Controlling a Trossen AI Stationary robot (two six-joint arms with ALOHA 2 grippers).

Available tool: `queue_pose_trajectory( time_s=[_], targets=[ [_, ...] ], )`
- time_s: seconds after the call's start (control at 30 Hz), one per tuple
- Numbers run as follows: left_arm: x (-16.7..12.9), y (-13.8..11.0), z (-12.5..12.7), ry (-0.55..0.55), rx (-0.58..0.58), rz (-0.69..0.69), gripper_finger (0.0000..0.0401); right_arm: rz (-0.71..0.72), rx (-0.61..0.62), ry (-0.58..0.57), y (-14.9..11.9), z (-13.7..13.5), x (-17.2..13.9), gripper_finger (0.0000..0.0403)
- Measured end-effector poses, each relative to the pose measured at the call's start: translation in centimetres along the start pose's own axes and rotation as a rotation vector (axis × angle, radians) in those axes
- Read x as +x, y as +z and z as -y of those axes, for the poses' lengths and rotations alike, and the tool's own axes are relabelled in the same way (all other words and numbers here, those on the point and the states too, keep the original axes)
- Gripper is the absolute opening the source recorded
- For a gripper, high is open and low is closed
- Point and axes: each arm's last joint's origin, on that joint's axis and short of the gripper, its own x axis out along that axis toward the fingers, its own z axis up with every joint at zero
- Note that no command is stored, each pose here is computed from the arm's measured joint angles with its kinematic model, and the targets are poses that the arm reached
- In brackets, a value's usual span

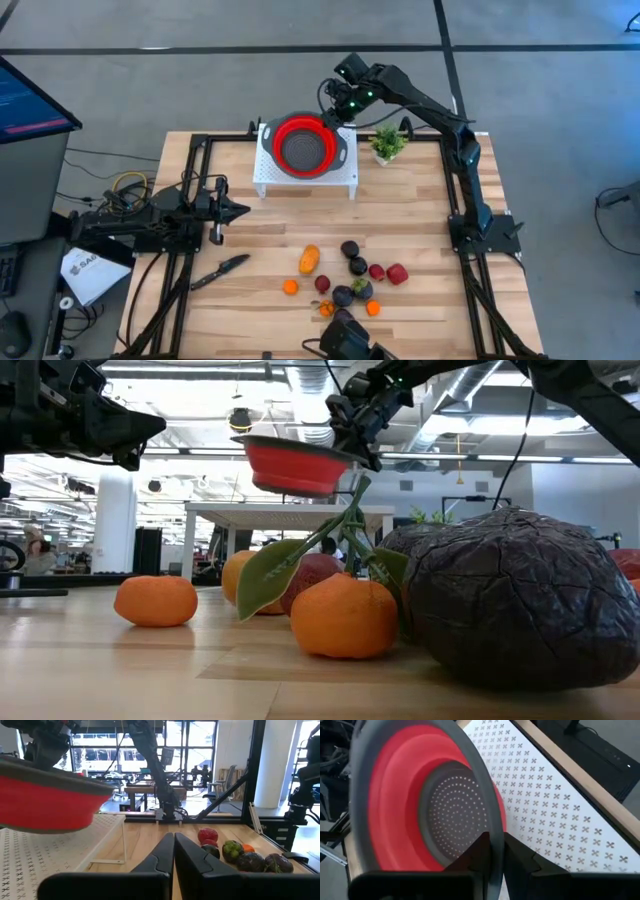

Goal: Pick & Place Fruit
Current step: Put the red strainer bowl on the shelf

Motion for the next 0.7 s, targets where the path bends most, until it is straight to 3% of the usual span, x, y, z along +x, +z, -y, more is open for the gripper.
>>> queue_pose_trajectory(
  time_s=[0.7],
  targets=[
    [0.00,0.09,0.00,0.000,0.000,0.009,0.0008,0.051,-0.066,-0.026,0.38,-0.70,0.23,0.0052]
  ],
)
